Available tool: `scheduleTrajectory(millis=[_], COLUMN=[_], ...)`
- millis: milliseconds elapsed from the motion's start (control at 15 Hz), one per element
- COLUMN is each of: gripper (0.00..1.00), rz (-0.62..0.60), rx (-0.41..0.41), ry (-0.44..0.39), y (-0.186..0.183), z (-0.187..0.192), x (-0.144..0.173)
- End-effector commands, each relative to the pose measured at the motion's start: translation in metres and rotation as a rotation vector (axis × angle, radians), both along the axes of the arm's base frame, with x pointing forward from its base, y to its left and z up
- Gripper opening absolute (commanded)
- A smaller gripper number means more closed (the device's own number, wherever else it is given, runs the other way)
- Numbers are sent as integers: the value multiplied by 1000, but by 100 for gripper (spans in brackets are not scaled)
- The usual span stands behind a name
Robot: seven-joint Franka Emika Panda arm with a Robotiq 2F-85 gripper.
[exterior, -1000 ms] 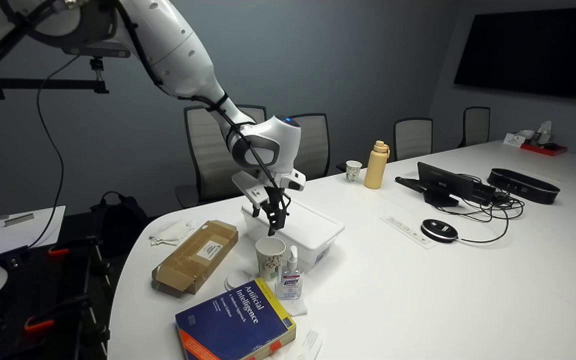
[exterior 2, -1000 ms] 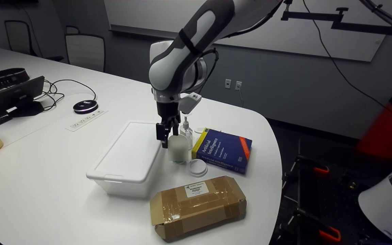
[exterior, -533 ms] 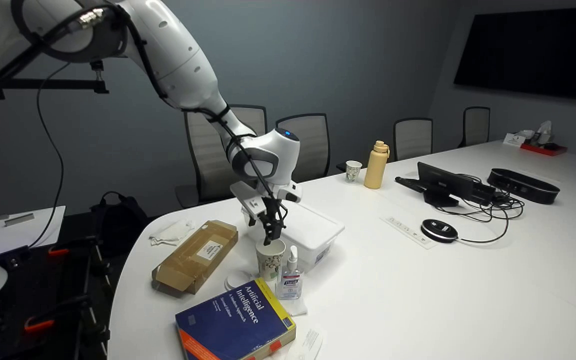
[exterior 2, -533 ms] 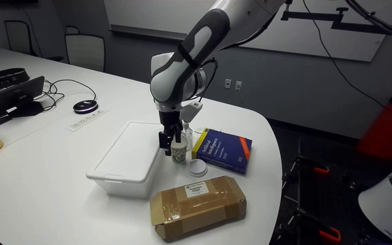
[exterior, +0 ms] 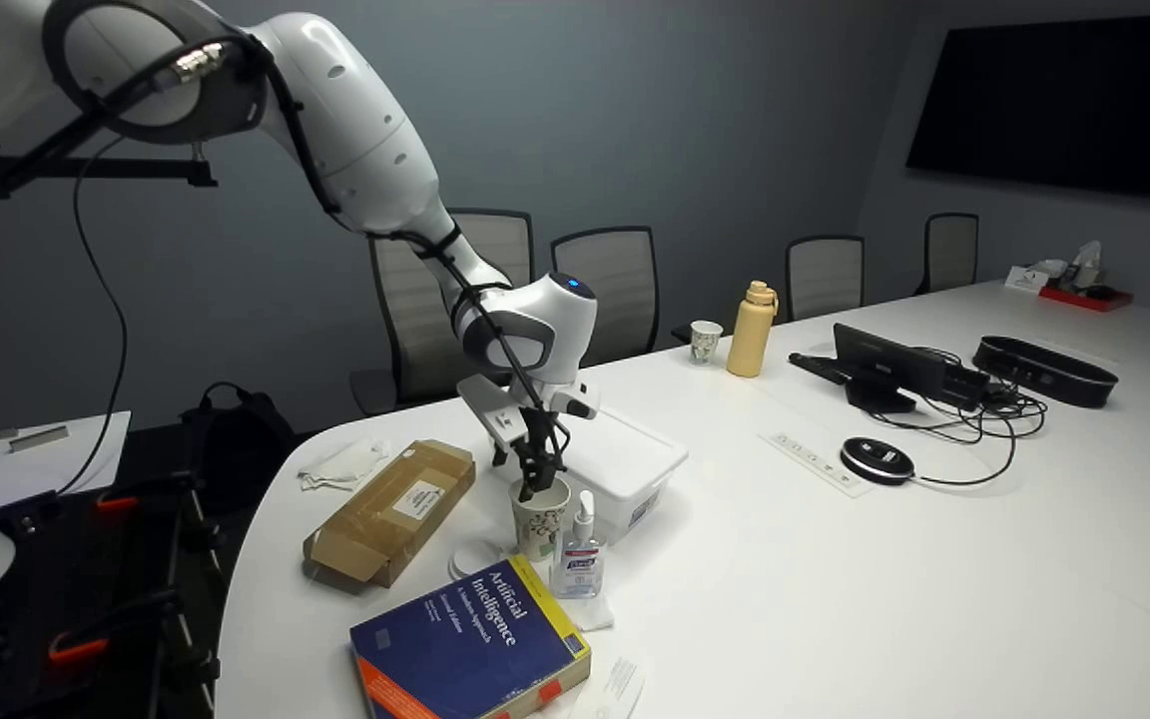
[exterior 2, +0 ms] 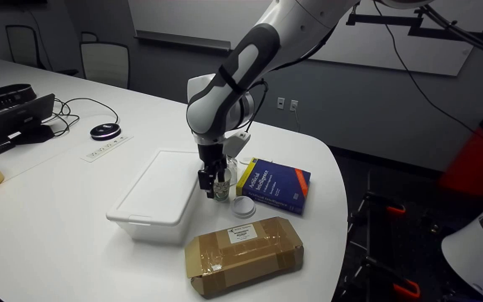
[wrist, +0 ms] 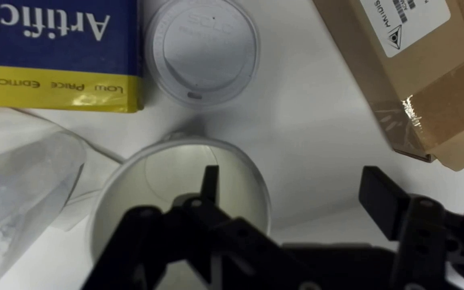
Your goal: Move the cup to the right
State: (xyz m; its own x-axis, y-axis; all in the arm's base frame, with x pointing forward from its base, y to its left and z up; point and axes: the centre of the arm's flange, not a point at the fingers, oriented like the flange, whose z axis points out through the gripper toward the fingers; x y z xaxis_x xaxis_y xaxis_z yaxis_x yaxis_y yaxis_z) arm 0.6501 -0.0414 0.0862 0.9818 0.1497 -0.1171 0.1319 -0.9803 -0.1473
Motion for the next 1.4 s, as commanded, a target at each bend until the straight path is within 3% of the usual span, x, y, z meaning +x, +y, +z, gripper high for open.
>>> scheduleTrajectory(millis=[0,467,1000,1333], gripper=[58,3,1,1], rz=[23,22,8,-7], rx=[-8,-14,-26,-69], ry=[-12,-13,-25,-42], y=[0,-4,-13,-8], z=[-1,0,12,58], x=[5,4,6,11])
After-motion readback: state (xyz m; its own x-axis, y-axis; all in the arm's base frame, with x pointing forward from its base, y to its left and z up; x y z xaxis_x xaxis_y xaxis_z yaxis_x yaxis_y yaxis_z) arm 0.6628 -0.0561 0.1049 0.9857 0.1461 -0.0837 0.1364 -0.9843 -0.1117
